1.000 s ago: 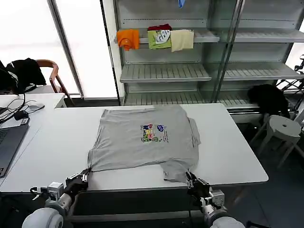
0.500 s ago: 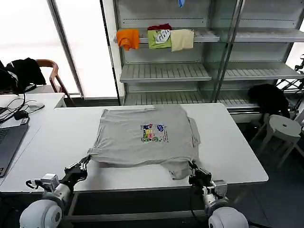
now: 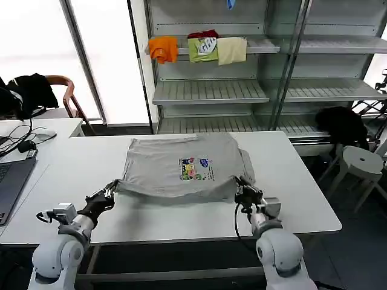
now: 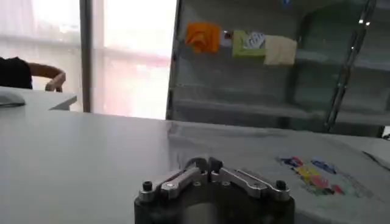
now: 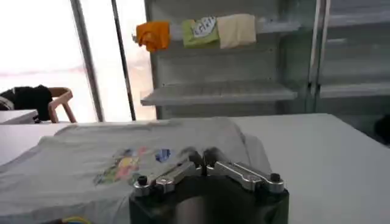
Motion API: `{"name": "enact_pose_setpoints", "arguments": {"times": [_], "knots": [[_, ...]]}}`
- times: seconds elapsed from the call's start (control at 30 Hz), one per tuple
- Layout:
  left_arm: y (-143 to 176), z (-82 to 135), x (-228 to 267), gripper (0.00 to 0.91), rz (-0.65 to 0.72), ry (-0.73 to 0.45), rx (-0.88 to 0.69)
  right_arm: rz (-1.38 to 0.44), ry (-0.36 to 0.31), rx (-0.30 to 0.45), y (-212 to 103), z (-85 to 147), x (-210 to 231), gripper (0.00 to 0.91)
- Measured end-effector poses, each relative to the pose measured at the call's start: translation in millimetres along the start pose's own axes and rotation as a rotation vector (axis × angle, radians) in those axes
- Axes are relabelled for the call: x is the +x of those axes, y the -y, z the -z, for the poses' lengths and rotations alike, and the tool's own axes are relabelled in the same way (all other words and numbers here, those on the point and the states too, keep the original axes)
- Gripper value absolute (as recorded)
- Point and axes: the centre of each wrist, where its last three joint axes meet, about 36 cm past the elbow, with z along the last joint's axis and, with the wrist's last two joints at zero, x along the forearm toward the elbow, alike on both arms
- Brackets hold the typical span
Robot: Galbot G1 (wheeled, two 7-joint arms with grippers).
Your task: Fold and organize the clothes.
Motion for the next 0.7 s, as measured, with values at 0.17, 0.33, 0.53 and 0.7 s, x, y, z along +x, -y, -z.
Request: {"name": "enact_pose_setpoints", "arguments": {"times": [0.17, 0.33, 0.53, 0.7], "knots": [[-3, 4, -19, 0.000, 0.010, 0.005, 0.009, 0.002, -0.005, 0.002, 2, 7, -32, 0.000], [-9, 7, -39, 0.000, 0.023, 0.004, 0.018, -0.001, -0.017, 0.008, 5, 9, -56, 0.000], [-14, 7, -59, 0.000, 0.033, 0.001, 0.023, -0.001, -0.036, 0.011, 8, 7, -82, 0.000], [-17, 6, -74, 0.776, 0.040, -0.011, 0.018, 0.001, -0.051, 0.019, 9, 5, -100, 0.907]]}}
